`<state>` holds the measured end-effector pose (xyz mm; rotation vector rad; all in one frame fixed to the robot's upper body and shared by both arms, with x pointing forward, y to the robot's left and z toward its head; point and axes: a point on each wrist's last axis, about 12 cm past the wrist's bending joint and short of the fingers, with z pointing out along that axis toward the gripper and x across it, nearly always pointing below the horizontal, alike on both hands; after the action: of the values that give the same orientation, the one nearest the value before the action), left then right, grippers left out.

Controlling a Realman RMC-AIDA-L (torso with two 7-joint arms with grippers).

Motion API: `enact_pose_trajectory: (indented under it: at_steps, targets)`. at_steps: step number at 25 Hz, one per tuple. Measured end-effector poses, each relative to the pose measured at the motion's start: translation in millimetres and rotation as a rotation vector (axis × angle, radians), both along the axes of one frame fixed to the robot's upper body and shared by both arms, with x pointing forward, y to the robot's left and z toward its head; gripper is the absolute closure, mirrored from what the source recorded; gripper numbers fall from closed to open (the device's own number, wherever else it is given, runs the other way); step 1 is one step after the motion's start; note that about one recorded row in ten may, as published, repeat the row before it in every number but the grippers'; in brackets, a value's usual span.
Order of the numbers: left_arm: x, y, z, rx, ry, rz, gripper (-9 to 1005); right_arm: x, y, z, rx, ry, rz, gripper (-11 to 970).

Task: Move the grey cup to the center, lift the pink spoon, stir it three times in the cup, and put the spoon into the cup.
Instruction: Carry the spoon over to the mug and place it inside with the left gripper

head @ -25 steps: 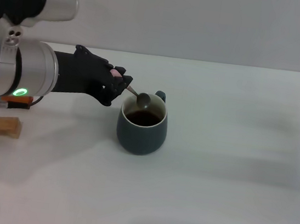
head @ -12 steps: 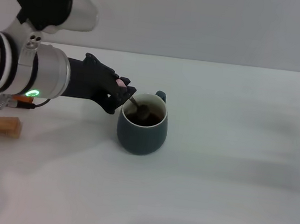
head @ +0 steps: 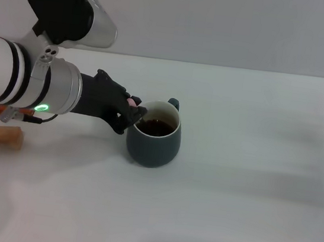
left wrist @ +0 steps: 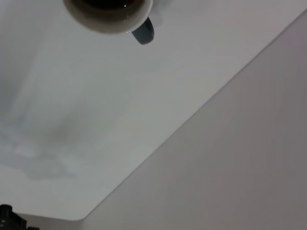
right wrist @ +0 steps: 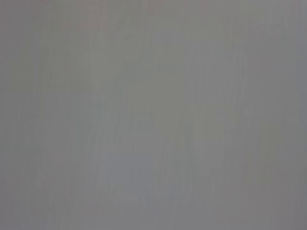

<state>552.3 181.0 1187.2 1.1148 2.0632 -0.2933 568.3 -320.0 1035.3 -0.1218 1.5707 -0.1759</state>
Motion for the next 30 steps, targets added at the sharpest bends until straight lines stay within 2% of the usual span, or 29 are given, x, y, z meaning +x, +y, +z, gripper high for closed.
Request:
enact_pose_trajectory:
  at_steps: [5, 14, 22, 30]
  targets:
    - [4.8, 0.0, -5.1, 0.009, 0.025, 0.002, 850, 0.5, 0.2, 0.3, -0.002, 0.0, 0.002, 960]
    - [5.2, -4.3, -3.1, 0.01, 0.026, -0.016, 850, 0.3, -0.2, -0.7, -0.004, 0.008, 0.003, 960]
    - [7.9, -6.6, 1.1, -0.074, -0.013, -0.003, 850, -1.0, -1.2, -2.2, -0.004, 0.016, -0.001, 960]
    - [11.1, -6.7, -3.6, -0.067, 0.013, 0.004, 850, -0.3, -0.2, -1.8, -0.005, 0.015, 0.005, 960]
